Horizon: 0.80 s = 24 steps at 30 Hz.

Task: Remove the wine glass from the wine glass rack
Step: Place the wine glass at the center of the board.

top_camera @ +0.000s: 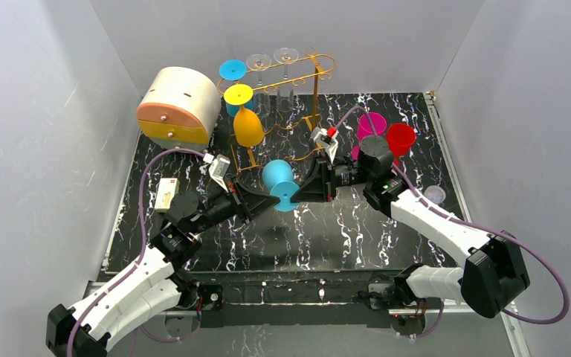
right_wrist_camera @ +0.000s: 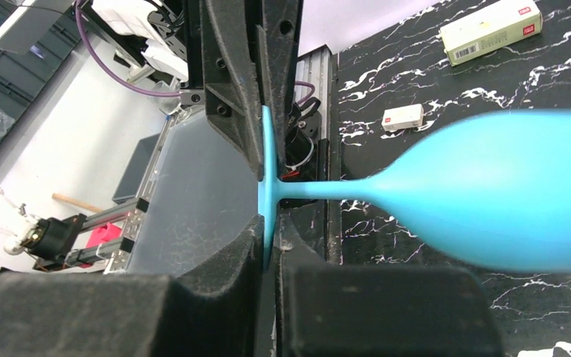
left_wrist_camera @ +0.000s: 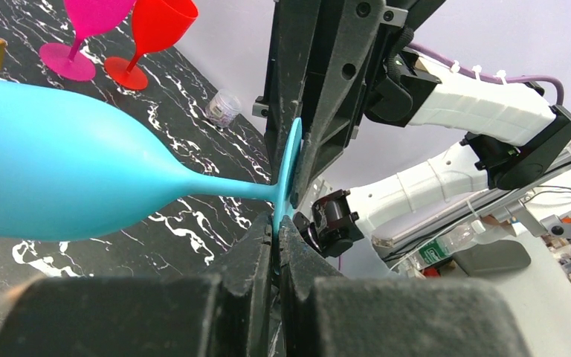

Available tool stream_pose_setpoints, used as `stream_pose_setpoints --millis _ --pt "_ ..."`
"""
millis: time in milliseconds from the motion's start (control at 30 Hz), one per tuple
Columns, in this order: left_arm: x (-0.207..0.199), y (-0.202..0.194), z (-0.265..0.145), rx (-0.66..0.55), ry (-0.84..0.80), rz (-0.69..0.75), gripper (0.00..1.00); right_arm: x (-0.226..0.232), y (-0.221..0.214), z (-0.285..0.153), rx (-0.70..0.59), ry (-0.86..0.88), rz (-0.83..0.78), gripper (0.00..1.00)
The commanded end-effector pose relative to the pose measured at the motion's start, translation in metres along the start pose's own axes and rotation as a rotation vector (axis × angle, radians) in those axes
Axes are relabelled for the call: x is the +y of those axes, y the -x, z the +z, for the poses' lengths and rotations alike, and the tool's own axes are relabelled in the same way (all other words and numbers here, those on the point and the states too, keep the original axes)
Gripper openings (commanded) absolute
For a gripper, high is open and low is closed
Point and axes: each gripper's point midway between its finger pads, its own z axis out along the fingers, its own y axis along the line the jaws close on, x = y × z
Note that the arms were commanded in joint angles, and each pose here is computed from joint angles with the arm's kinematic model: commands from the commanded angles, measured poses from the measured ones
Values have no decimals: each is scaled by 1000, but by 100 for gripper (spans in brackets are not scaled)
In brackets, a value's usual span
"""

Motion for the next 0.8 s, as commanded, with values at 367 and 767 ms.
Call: stream_pose_setpoints --millis 367,767 --pt "-9 11 0 -62 -43 -15 0 9 5 5 18 54 -41 31" --pt "-9 4 -2 -35 -57 -18 0 1 19 12 -35 33 10 26"
